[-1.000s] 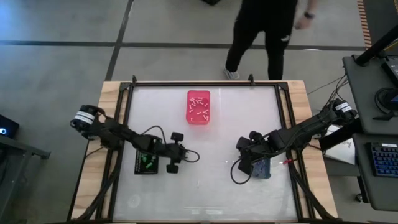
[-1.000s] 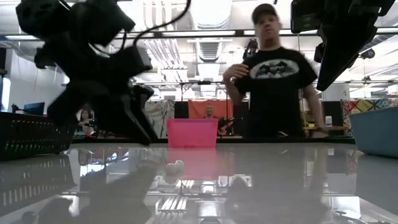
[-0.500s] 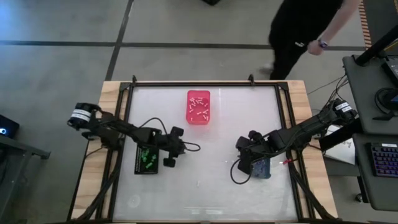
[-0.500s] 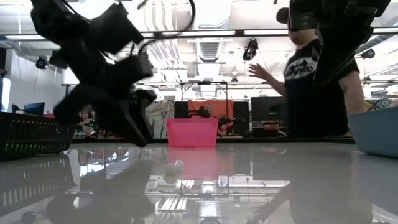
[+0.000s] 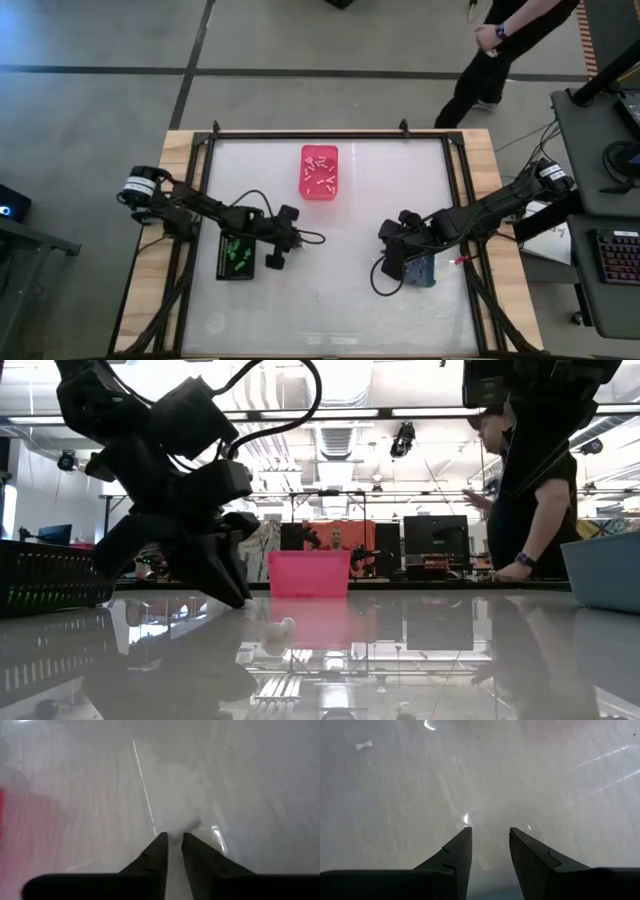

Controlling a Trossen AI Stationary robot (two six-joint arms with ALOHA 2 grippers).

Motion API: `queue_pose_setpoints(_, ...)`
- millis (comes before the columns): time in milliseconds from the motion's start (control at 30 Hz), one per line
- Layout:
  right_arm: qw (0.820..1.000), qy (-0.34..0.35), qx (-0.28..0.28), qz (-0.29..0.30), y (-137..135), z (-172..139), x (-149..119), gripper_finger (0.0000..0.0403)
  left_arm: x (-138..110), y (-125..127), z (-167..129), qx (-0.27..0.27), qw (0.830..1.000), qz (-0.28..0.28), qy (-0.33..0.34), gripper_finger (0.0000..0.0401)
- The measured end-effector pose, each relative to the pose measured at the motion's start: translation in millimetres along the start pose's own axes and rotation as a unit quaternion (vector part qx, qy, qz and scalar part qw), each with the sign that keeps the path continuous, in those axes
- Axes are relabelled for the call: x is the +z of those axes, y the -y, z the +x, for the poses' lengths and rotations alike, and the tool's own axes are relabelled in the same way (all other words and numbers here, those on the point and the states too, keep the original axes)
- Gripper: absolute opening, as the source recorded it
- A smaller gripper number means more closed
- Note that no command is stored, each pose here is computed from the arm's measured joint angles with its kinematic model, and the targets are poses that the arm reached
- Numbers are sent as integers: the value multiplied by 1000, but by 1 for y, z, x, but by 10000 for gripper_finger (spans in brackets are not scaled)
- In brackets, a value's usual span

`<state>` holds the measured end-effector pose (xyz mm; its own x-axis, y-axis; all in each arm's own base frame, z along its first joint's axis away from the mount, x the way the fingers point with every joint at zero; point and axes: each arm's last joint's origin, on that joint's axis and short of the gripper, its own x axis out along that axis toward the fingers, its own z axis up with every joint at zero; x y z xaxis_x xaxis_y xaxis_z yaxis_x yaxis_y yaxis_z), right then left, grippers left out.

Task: Sort Halloween decoration
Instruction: Put the bone toy into the red bin

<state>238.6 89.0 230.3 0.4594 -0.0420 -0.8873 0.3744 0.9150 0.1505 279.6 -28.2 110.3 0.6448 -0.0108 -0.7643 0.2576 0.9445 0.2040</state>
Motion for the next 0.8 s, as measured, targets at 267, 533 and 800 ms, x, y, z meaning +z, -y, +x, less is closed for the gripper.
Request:
queue_pose_setpoints(267,1000,1,1,1,0,0,0,123,3,-1,0,-1,1000,-16,1,9)
queue_pose_setpoints(533,1000,9,9,3,-2,0,2,123,5,-1,-1,3,998,-61,10,1)
queue_pose_setpoints(800,1000,19,16,6,-3,0,4,123,15,-4,-6,11,993,-103,57,0)
